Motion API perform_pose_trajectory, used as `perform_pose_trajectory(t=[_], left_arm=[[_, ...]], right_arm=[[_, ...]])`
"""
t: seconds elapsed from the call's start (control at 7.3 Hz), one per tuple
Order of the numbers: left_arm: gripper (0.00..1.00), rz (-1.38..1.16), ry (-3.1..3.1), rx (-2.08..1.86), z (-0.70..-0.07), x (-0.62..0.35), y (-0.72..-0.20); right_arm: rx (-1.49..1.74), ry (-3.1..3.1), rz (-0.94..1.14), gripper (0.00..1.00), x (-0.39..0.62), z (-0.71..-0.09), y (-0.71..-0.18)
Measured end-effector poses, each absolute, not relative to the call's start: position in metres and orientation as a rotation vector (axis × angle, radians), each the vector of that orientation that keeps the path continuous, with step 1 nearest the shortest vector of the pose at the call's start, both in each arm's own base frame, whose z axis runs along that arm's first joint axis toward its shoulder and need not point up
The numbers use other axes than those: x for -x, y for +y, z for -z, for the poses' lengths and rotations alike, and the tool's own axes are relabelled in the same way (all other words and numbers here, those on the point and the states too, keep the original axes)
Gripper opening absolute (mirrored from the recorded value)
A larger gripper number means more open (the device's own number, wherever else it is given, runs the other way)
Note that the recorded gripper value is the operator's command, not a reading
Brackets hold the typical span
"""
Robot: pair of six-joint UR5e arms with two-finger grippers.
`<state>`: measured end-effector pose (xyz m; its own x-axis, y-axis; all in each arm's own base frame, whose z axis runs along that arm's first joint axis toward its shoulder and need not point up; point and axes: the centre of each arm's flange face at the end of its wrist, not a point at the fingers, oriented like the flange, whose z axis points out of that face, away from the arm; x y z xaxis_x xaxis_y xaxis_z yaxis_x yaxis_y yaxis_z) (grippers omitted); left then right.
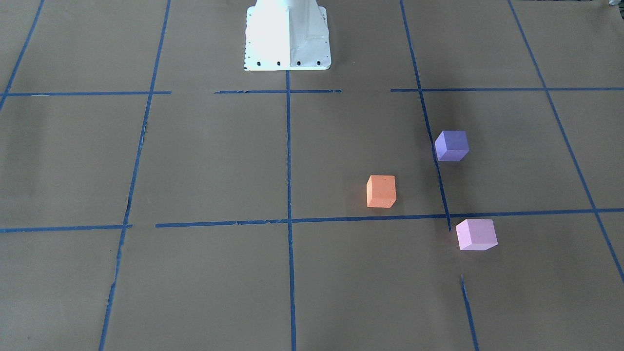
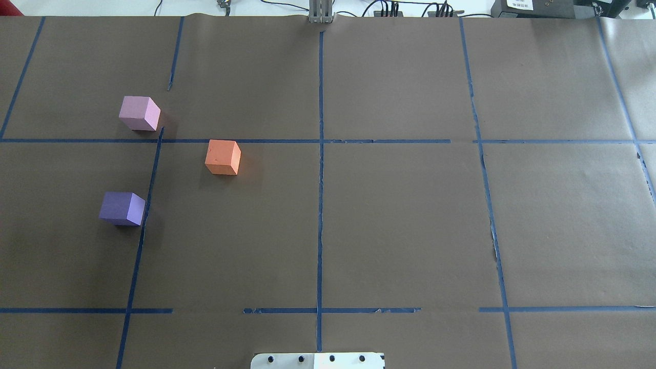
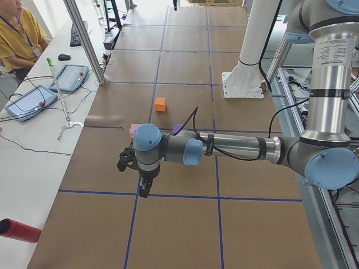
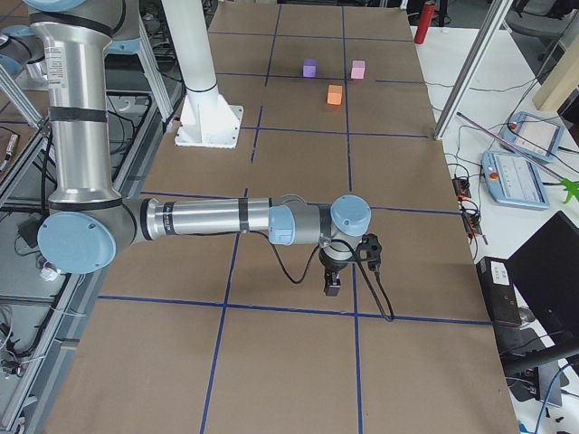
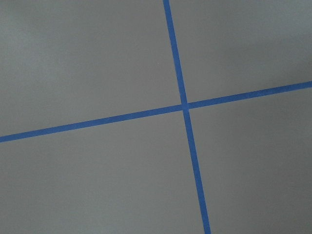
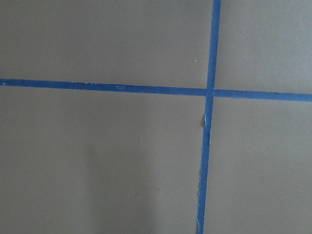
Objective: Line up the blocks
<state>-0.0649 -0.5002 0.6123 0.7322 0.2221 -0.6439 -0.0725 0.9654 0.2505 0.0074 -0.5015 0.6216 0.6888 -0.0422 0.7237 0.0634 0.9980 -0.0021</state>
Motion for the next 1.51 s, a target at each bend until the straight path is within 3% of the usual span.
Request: perform_pose_trajectory(t=[0.41, 0.68, 0.96, 1.51], left_arm=[[1.00, -0.247, 0.862, -0.327, -0.563, 0.026, -0.522], [1.00, -0.208, 0.898, -0.307, -0.498, -0.041, -0.562], [1.00, -0.150, 0.908, -0.267, -0.420, -0.150, -0.594], [1.00, -0.007, 0.931, -0.144, -0.312, -0.360, -0.590]], right_arm=[[0.028, -0.809, 0.059, 1.00, -0.007, -0.622, -0.501], [0.028, -0.809, 0.059, 1.00, -0.007, -0.622, -0.501], [0.027, -0.809, 0.059, 1.00, -0.007, -0.621, -0.501], [0.028, -0.809, 0.059, 1.00, -0.007, -0.622, -0.501]])
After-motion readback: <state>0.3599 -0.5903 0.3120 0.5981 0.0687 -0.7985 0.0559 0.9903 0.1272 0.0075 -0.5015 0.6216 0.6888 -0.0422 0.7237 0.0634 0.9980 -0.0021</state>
